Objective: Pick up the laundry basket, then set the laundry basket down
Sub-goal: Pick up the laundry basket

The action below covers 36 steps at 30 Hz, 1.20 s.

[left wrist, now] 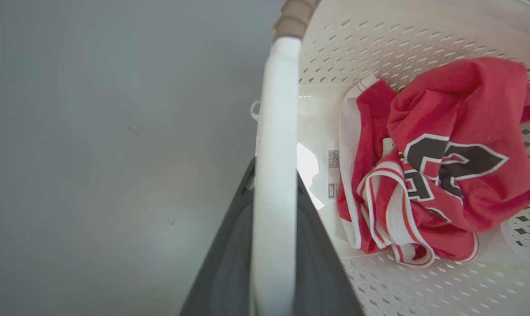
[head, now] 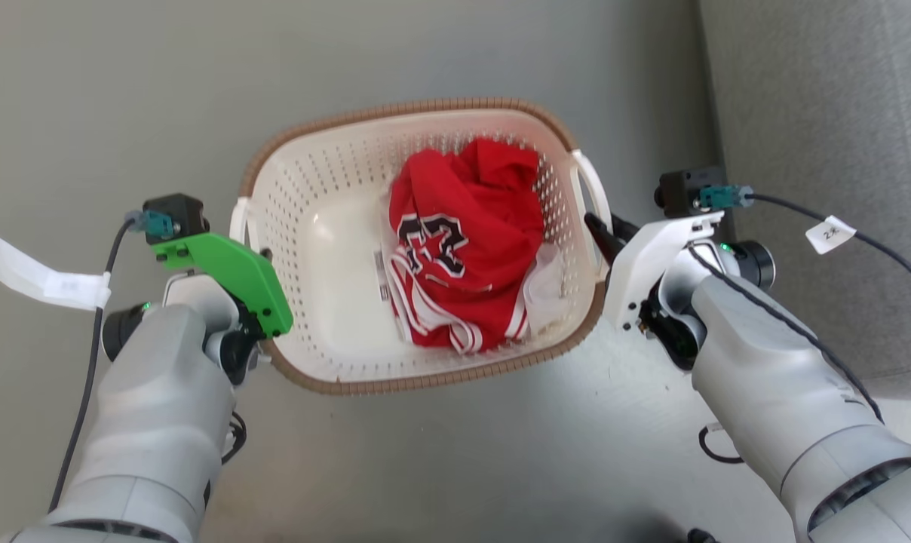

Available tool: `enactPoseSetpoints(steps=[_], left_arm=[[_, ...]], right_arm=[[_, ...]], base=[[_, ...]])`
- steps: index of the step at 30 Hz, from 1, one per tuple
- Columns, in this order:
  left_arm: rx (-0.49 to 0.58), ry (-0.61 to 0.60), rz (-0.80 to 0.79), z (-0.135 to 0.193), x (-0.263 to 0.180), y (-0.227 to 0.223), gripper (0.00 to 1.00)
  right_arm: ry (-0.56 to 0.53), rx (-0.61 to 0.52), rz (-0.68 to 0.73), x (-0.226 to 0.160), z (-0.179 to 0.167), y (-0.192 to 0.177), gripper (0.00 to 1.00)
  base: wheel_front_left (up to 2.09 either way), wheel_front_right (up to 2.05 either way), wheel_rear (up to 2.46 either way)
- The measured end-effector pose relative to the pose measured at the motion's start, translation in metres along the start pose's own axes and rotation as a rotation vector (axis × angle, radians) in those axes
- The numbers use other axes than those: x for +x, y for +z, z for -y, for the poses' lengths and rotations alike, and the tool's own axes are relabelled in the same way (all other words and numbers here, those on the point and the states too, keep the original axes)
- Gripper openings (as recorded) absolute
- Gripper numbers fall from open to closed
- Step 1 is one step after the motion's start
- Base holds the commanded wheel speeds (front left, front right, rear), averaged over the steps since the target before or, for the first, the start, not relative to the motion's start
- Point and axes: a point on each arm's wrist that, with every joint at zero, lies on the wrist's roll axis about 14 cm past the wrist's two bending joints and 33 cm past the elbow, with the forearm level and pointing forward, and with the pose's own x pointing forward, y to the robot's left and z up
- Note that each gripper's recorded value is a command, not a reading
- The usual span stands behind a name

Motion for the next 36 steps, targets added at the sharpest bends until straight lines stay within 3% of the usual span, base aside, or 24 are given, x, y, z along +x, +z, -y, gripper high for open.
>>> enactPoseSetpoints(steps=[36], left_arm=[[-0.019,-0.027,-0.049,0.031,-0.116,-0.027,0.0]], right_arm=[[0.046,0.007,0.021,-0.105,-0.05,0.004,0.0]], base=[[0.0,0.0,0.0]])
